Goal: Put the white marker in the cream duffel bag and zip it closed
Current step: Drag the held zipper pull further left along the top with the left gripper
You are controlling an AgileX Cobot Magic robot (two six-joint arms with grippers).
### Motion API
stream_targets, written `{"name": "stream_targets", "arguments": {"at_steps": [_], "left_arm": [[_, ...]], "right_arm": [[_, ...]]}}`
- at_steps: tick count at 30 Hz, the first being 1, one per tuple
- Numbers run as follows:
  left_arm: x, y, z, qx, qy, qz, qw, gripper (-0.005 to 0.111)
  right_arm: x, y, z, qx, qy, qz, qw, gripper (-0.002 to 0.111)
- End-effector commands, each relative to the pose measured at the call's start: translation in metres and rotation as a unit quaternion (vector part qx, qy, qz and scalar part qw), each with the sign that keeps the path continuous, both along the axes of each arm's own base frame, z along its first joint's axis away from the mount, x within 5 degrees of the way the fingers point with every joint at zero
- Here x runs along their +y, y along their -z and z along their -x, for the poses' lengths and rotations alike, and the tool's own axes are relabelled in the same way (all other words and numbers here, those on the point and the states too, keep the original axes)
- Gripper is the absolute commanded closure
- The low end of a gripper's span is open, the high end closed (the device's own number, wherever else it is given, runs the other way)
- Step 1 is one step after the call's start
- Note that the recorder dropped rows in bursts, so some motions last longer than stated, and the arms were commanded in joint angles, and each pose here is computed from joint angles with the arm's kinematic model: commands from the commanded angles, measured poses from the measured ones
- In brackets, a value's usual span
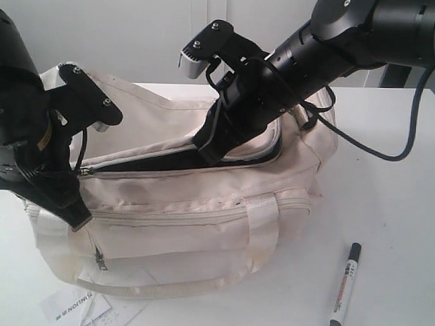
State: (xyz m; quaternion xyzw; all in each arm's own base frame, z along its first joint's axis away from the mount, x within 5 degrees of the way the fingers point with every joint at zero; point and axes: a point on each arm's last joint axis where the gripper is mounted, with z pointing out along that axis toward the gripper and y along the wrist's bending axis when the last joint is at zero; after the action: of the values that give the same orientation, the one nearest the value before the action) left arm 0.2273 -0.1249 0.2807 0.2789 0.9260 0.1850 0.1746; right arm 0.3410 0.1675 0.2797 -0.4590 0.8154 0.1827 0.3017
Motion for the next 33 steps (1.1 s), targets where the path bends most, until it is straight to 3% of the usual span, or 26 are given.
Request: {"name": "stream_targets", "arguments": {"at_steps": [1, 6, 21, 25, 33], "left_arm": [[0.004, -0.002, 0.002, 0.004, 0.015, -0.019, 1.0, 0.107], [0.006, -0.006, 0.004, 0.001, 0.032, -0.015, 0.999, 0.107], [0.037, -0.013, -0.003, 0.012, -0.001, 0.031, 0.999, 0.107], [0.038, -0.012, -0.006, 0.017, 0.004, 0.06, 0.998, 0.107], [0.036, -0.012, -0.008, 0.014, 0.028, 0.067, 0.997, 0.107]], "right_arm": [[-0.003, -0.005, 0.002, 0.002, 0.006, -0.004, 1.0, 0.108], [-0.003, -0.005, 0.002, 0.012, 0.018, -0.009, 1.0, 0.108], [-0.003, -0.005, 0.002, 0.016, 0.022, -0.01, 1.0, 0.108], [-0.003, -0.005, 0.002, 0.016, 0.022, -0.01, 1.0, 0.108], [-0.003, -0.005, 0.002, 0.016, 0.022, -0.01, 1.0, 0.108]]}}
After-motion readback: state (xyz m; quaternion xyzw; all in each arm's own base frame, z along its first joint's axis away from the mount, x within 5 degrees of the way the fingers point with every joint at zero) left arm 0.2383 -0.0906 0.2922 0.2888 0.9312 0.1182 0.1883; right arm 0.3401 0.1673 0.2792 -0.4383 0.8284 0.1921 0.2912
